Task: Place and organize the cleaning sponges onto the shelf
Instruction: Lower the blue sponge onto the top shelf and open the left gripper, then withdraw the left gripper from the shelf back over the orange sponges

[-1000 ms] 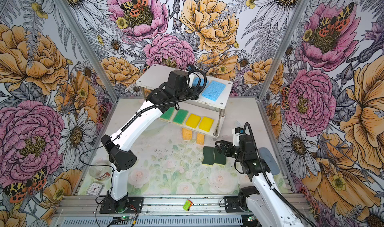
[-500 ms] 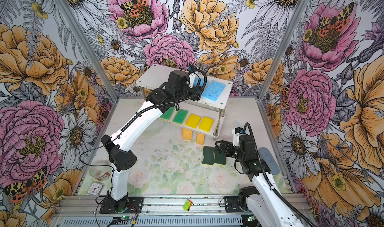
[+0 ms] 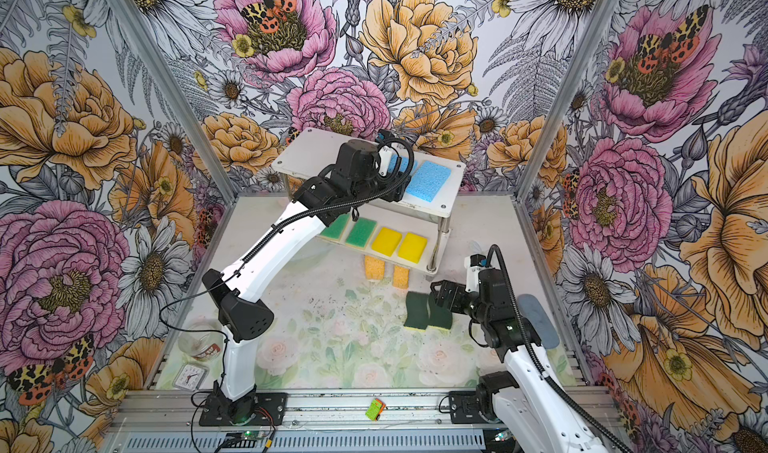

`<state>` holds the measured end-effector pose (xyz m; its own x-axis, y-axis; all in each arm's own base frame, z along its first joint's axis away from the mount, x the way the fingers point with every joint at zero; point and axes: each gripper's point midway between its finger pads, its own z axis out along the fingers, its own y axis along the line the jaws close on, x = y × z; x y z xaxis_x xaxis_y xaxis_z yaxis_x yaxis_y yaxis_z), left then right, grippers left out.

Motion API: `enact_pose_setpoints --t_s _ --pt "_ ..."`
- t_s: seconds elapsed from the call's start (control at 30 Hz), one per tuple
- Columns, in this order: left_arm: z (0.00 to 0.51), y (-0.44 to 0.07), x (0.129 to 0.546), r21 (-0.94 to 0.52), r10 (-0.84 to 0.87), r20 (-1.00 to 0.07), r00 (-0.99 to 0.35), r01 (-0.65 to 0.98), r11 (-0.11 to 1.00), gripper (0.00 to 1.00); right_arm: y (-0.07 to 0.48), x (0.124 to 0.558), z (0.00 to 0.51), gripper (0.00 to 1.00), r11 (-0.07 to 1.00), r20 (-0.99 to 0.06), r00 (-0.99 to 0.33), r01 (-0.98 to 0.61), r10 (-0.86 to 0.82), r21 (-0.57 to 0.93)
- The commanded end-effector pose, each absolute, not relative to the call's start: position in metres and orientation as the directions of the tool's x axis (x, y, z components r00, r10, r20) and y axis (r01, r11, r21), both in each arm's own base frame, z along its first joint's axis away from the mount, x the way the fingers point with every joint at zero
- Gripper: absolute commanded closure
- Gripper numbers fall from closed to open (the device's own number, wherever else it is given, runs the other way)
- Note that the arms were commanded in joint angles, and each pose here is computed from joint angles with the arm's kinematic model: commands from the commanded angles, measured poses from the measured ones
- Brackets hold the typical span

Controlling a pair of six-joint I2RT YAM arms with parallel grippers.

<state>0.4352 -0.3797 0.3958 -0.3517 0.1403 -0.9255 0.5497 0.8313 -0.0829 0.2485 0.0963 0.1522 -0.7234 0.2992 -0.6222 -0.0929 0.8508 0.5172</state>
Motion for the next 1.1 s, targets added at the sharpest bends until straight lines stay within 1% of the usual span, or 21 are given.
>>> enact_pose_setpoints --t_s 0.0,0.1,0.27,0.47,0.53,0.67,0.73,0.9,1.07 --pt "0.405 -0.385 0.43 -0.121 0.108 -0.929 -0.353 0.568 0.814 0.23 0.096 0.247 0.152 0.0 0.852 -0.63 -0.716 -0.094 0.302 0.515" --pt "0.412 -0.381 0.43 -0.111 0.103 -0.936 -0.336 0.561 0.82 0.23 0.096 0.247 0.152 0.0 0.852 -0.63 -0.715 -0.095 0.302 0.516" --pt "0.44 -0.371 0.422 -0.091 0.081 -0.958 -0.275 0.559 0.824 0.2 0.096 0.247 0.152 0.0 0.851 -0.632 -0.714 -0.097 0.301 0.516" --pt "0.464 -0.348 0.399 -0.062 0.07 -0.974 -0.217 0.544 0.837 0.18 0.096 0.247 0.153 0.0 0.851 -0.632 -0.714 -0.096 0.302 0.516" --pt "0.471 -0.334 0.384 -0.065 0.052 -0.978 -0.2 0.538 0.84 0.17 0.096 0.247 0.153 0.0 0.851 -0.631 -0.714 -0.095 0.303 0.517" --pt "0.454 -0.306 0.371 -0.08 0.028 -0.977 -0.21 0.49 0.868 0.14 0.096 0.247 0.152 0.0 0.849 -0.626 -0.717 -0.091 0.306 0.52" --pt "0.437 -0.29 0.363 -0.11 0.004 -0.972 -0.236 0.465 0.878 0.12 0.096 0.247 0.151 0.0 0.849 -0.623 -0.718 -0.087 0.309 0.522" --pt "0.375 -0.259 0.348 -0.191 -0.057 -0.941 -0.332 0.386 0.903 0.1 0.096 0.247 0.147 0.0 0.848 -0.609 -0.729 -0.074 0.313 0.525" --pt "0.307 -0.237 0.336 -0.236 -0.086 -0.894 -0.44 0.296 0.926 0.09 0.097 0.246 0.143 0.0 0.843 -0.593 -0.739 -0.064 0.32 0.534"
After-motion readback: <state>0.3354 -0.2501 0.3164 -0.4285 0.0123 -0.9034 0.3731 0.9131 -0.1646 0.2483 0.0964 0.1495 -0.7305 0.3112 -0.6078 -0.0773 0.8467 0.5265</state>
